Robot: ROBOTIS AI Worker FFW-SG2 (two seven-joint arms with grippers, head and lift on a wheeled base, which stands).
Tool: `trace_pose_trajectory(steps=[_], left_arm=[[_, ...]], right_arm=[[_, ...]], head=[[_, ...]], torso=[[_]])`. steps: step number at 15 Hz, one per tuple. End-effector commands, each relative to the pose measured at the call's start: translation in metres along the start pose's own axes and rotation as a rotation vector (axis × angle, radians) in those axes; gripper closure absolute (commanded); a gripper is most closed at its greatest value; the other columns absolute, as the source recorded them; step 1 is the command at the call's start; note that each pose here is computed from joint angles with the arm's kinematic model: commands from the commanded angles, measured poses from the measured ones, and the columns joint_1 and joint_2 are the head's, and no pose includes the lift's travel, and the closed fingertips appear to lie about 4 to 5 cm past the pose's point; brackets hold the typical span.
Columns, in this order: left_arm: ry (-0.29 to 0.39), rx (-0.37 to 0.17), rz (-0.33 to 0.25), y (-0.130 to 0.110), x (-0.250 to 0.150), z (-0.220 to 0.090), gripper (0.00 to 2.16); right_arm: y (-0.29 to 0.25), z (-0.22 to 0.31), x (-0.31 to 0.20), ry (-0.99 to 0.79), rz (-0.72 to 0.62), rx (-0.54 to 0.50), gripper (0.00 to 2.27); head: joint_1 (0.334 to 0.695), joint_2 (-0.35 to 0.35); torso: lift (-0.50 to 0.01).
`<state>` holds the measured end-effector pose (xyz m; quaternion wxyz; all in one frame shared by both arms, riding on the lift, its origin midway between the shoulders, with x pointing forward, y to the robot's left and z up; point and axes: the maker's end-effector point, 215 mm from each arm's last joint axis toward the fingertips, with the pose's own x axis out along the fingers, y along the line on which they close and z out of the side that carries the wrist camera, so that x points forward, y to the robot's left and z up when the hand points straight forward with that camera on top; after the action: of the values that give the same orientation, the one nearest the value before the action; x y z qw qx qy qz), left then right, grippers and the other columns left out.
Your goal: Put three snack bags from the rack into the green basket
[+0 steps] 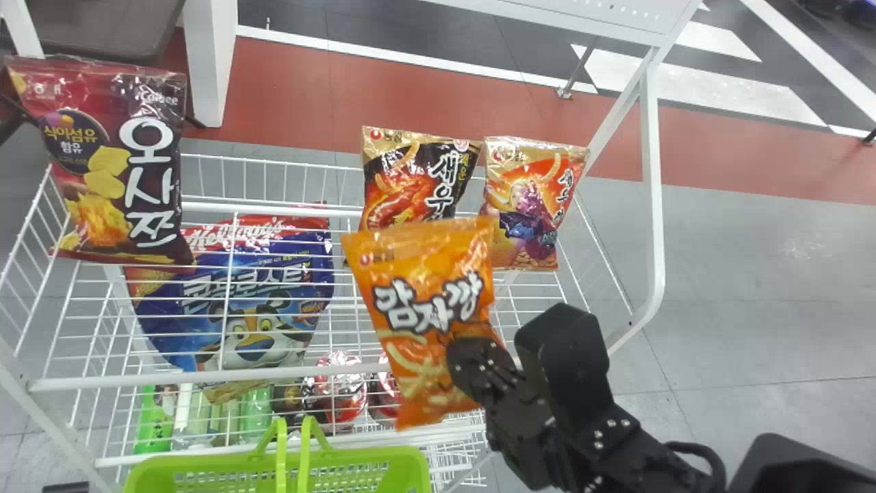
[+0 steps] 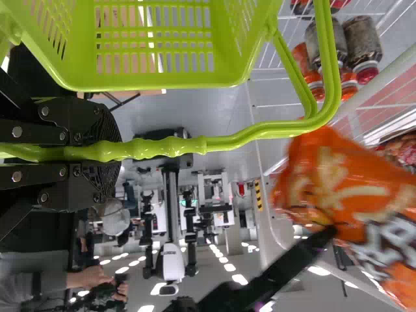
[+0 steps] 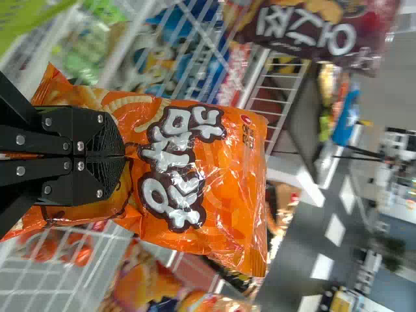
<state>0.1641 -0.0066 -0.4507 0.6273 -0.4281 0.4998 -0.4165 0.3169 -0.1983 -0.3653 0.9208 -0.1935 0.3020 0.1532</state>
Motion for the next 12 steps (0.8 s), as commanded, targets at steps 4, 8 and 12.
trace_pose_trajectory(steps=[4, 8, 12], left_arm=[[-0.030, -0.002, 0.003, 0.004, -0.009, 0.009, 1.86], [-0.028, -0.001, -0.007, 0.000, -0.007, 0.009, 1.86], [-0.008, 0.002, -0.008, -0.003, 0.001, 0.001, 1.86]], right_arm=[[0.043, -0.082, -0.042, 0.318, 0.162, -0.049, 2.01], [0.094, -0.112, -0.062, 0.420, 0.316, -0.013, 2.01], [0.156, -0.124, -0.055, 0.440, 0.493, 0.142, 2.01]], head=[[0.695, -0.350], [0.695, -0.350], [0.695, -0.350]], torso=[[0.000], [0.000], [0.000]])
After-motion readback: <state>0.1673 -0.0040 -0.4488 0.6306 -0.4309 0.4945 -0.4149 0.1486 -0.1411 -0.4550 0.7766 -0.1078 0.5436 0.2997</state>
